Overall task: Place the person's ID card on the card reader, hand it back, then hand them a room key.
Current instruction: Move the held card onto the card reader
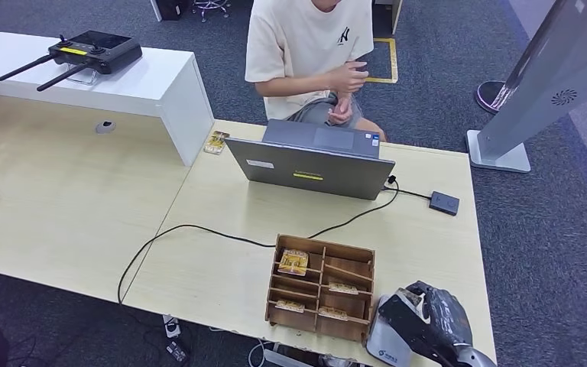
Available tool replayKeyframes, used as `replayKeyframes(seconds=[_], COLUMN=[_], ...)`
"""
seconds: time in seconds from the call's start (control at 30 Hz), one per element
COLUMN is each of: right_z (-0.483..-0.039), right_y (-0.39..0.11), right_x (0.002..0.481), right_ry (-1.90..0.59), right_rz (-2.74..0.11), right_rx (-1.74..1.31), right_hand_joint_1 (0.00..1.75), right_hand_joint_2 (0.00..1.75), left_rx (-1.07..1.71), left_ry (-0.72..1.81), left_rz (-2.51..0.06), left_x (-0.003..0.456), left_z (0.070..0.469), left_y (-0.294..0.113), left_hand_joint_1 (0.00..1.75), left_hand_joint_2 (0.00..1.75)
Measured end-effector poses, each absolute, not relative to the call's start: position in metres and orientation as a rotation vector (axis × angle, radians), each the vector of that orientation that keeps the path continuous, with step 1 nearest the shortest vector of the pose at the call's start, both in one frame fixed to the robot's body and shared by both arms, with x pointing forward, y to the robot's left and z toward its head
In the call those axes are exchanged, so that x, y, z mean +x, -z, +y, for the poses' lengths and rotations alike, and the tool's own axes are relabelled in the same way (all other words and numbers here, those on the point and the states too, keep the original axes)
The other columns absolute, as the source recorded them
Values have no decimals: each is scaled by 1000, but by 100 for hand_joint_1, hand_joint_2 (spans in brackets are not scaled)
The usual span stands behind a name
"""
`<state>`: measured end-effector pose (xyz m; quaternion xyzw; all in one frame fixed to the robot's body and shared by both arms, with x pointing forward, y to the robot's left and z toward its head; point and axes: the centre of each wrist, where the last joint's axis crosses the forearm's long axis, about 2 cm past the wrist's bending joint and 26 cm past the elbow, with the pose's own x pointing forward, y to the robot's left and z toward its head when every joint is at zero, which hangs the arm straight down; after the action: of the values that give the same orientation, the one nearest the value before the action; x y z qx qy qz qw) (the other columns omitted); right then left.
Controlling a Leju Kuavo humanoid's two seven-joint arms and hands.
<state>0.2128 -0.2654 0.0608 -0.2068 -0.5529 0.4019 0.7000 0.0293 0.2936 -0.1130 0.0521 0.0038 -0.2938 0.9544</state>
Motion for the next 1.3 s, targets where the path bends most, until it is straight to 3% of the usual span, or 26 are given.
replayKeyframes(seconds=[1.3], right_z=[-266], right_y=[-52], right_x=[216], right_ry=[-976], right_rz=[-1161], right_rx=[-516], right_hand_joint_1=[175], right_hand_joint_2=[175], left_rx=[106], left_ry=[589], left_rz=[12], left_x=[29], left_z=[294], left_y=[113], left_hand_joint_1=[0], left_hand_joint_2=[175])
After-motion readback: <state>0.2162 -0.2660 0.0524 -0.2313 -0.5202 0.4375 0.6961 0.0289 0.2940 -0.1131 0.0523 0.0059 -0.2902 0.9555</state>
